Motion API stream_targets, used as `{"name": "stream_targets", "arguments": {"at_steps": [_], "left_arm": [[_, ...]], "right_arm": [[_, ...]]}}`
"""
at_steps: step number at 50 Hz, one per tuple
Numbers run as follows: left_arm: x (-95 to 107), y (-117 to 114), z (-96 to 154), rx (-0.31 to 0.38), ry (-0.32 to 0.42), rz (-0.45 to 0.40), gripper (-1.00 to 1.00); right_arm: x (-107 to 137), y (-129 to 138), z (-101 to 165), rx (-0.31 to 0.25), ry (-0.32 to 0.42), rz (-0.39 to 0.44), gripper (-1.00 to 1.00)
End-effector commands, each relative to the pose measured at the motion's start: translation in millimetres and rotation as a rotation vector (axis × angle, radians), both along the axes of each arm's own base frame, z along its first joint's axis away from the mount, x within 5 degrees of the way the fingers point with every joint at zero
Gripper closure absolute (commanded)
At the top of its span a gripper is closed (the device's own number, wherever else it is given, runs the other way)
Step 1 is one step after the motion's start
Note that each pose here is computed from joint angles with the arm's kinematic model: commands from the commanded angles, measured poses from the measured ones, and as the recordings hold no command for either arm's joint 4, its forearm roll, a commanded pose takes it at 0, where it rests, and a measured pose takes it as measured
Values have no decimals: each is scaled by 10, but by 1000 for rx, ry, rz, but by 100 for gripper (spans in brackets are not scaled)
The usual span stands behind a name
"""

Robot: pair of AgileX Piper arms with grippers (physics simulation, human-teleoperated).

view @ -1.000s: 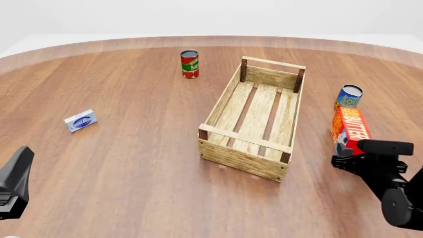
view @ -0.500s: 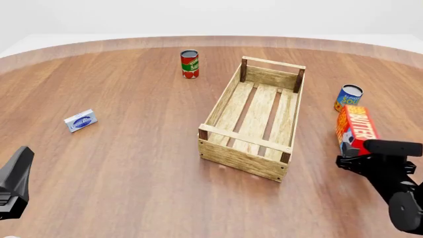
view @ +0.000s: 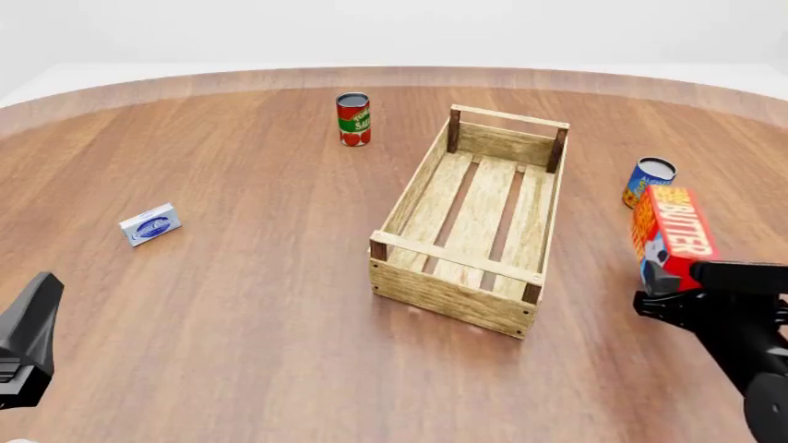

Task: Pick up the butter and put it in the tray.

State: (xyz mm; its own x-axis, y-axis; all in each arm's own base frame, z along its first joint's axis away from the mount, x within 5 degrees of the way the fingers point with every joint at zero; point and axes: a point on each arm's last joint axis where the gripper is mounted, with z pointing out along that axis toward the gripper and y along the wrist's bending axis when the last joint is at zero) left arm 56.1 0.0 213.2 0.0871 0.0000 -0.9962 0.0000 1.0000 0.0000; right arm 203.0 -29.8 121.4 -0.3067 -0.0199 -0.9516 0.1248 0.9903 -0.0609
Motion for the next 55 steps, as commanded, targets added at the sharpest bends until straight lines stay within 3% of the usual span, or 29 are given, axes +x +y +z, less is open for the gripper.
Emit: {"name": "stream_targets", "arguments": {"at_steps": [1, 17, 33, 55], "left_arm": [[0, 0, 0, 0, 0, 0, -100], [0, 0, 0, 0, 0, 0, -100], [0, 0, 0, 0, 0, 0, -100], [0, 0, 0, 0, 0, 0, -100]], "right_arm": [[-100, 66, 205, -25, -59, 30, 100], [-364, 190, 537, 1, -132, 76, 100], [-648, 349, 938, -25, -188, 184, 100], [-712, 453, 1278, -45, -218, 269, 100]]}}
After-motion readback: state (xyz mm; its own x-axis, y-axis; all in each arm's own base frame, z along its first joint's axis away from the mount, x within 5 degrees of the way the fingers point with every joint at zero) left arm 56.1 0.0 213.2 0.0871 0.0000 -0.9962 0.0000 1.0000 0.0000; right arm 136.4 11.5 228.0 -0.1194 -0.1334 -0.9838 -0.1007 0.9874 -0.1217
